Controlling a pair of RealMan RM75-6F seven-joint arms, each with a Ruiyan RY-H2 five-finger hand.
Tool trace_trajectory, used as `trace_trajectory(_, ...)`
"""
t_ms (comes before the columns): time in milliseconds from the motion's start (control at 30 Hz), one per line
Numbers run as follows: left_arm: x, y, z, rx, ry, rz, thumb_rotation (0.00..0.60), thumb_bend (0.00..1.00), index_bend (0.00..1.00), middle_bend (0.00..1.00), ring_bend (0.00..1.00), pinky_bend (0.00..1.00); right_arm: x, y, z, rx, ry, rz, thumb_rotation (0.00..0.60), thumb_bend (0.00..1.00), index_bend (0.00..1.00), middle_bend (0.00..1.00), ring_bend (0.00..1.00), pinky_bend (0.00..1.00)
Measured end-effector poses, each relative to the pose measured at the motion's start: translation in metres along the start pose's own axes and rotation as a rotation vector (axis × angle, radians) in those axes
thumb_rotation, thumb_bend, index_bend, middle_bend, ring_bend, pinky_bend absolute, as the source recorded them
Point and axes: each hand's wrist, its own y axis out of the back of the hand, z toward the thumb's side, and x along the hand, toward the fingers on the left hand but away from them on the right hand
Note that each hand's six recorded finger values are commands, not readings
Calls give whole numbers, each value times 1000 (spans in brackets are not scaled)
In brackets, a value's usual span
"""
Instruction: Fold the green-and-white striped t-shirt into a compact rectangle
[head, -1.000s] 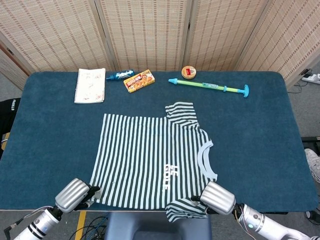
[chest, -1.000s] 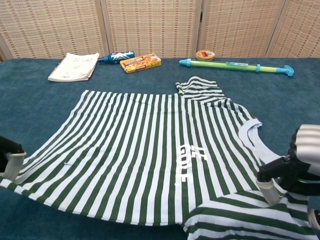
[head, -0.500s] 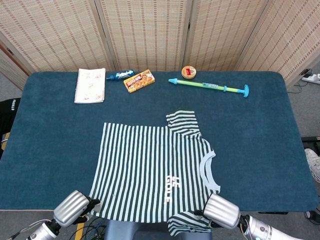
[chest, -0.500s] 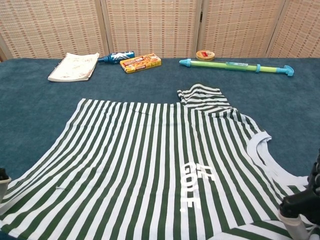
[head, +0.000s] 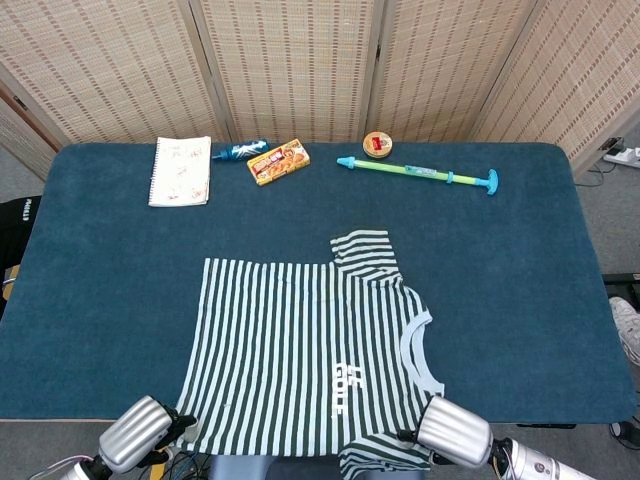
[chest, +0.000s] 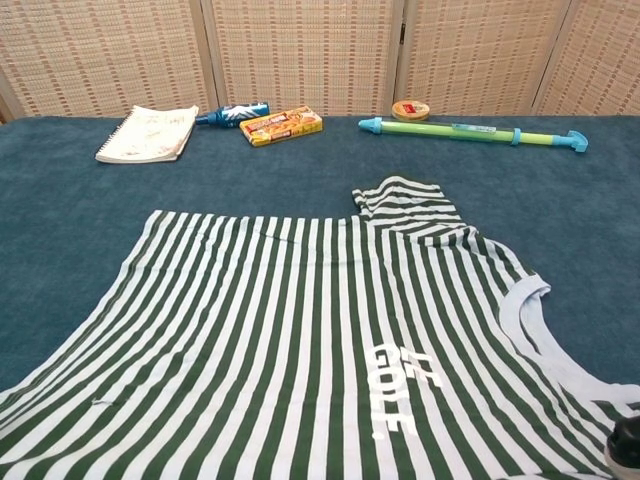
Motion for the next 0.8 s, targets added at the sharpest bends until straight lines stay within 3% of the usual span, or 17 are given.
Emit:
trace_trajectory(200,-10,-4,0,-8,21,-13,600,480,656,918,830,959,5,2,4,17,3,-18,600,557,688,1000,1000,1000)
trace_trajectory(567,-22,-12,6,-37,21,-42,600,478,655,919,830,957,14,1,6,12,22,26,600,582,692,1000,1000,1000)
trace_trajectory(800,-15,-11,-1,-19,38,-39,600,477,653,918,830,957,11,3,1,14,-6,8,600,578,693,1000,1000,1000)
